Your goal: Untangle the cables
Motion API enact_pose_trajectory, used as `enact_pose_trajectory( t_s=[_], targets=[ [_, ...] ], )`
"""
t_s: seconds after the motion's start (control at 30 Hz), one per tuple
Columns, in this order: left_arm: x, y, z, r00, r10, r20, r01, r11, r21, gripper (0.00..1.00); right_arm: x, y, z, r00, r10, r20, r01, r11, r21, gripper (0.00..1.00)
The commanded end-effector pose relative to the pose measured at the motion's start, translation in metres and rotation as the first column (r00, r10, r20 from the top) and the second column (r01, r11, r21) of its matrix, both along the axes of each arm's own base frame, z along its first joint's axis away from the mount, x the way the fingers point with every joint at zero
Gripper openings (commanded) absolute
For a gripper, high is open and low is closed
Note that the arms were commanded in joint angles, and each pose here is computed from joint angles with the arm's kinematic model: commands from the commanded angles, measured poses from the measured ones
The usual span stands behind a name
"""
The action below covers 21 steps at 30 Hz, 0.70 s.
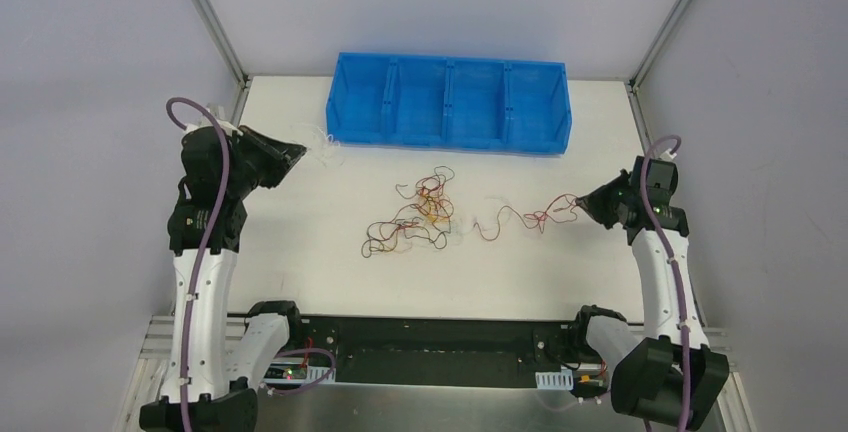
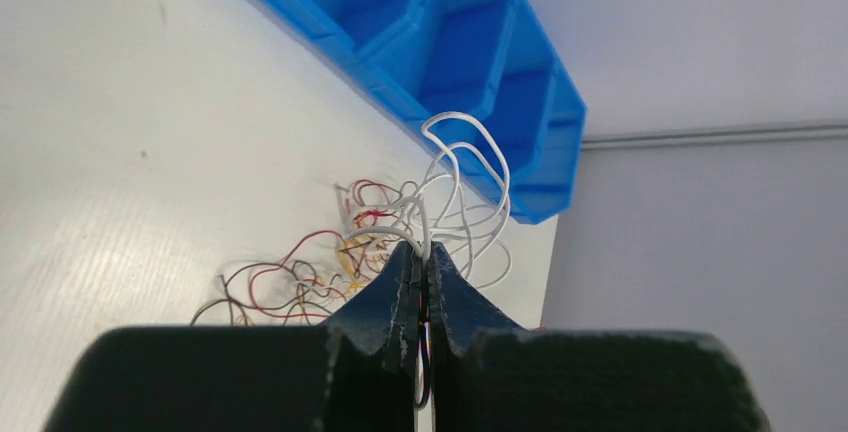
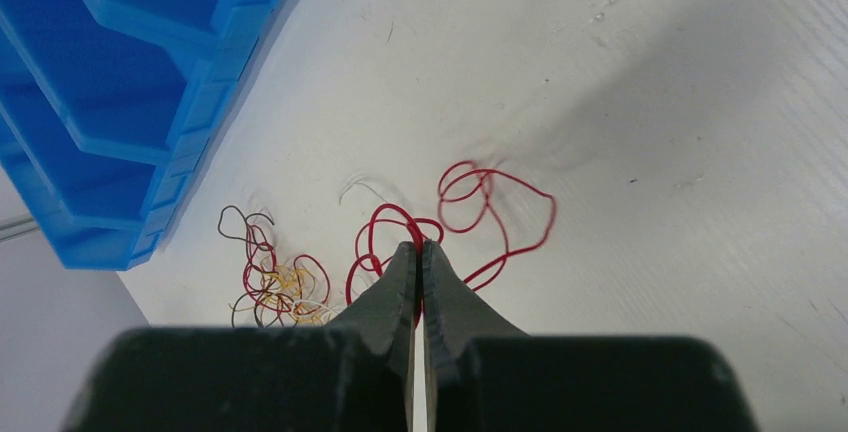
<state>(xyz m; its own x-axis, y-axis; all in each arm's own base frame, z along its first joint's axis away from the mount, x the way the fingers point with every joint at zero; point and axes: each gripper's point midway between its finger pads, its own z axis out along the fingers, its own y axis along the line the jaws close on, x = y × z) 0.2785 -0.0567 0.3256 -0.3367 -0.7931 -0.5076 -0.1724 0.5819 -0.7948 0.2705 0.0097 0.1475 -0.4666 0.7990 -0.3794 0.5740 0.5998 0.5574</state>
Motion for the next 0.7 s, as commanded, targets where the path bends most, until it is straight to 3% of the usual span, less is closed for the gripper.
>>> enact_pose_trajectory(
  t_s=[0.0, 0.17, 0.27, 0.37, 0.5, 0.53, 0.6, 0.67],
  targets=[
    [0.000, 0.014, -0.028, 0.994, 0.031, -0.107, -0.030, 0.999, 0.015, 0.00, -0.004, 0.009, 0.014, 0.996, 0.074, 0.042, -0.075, 0.996, 0.037, 0.00],
    [0.006, -0.003, -0.075, 0.965, -0.105, -0.240, 0.100, 0.994, -0.031, 0.00, 0.008, 0.054, 0.051, 0.949, 0.234, 0.213, -0.280, 0.933, 0.225, 0.00],
    [0.004, -0.013, -0.094, 0.957, -0.170, -0.236, 0.161, 0.985, -0.058, 0.00, 0.012, 0.066, 0.074, 0.922, 0.274, 0.273, -0.343, 0.905, 0.252, 0.00],
    [0.006, -0.026, -0.092, 0.949, -0.251, -0.192, 0.234, 0.966, -0.109, 0.00, 0.014, 0.076, 0.079, 0.913, 0.319, 0.256, -0.381, 0.892, 0.246, 0.00],
    [0.014, -0.039, -0.080, 0.932, -0.333, -0.139, 0.314, 0.938, -0.146, 0.00, 0.013, 0.097, 0.050, 0.902, 0.411, 0.135, -0.431, 0.874, 0.225, 0.00],
    [0.015, -0.043, -0.077, 0.923, -0.362, -0.132, 0.341, 0.927, -0.154, 0.00, 0.012, 0.102, 0.043, 0.896, 0.429, 0.111, -0.443, 0.869, 0.219, 0.07],
    [0.016, -0.052, -0.070, 0.905, -0.410, -0.115, 0.391, 0.906, -0.161, 0.00, 0.005, 0.114, 0.028, 0.872, 0.489, 0.032, -0.483, 0.847, 0.221, 0.39],
    [0.014, -0.063, -0.065, 0.883, -0.460, -0.093, 0.443, 0.883, -0.155, 0.00, 0.001, 0.126, 0.027, 0.844, 0.535, 0.022, -0.529, 0.826, 0.196, 0.62]
  ],
)
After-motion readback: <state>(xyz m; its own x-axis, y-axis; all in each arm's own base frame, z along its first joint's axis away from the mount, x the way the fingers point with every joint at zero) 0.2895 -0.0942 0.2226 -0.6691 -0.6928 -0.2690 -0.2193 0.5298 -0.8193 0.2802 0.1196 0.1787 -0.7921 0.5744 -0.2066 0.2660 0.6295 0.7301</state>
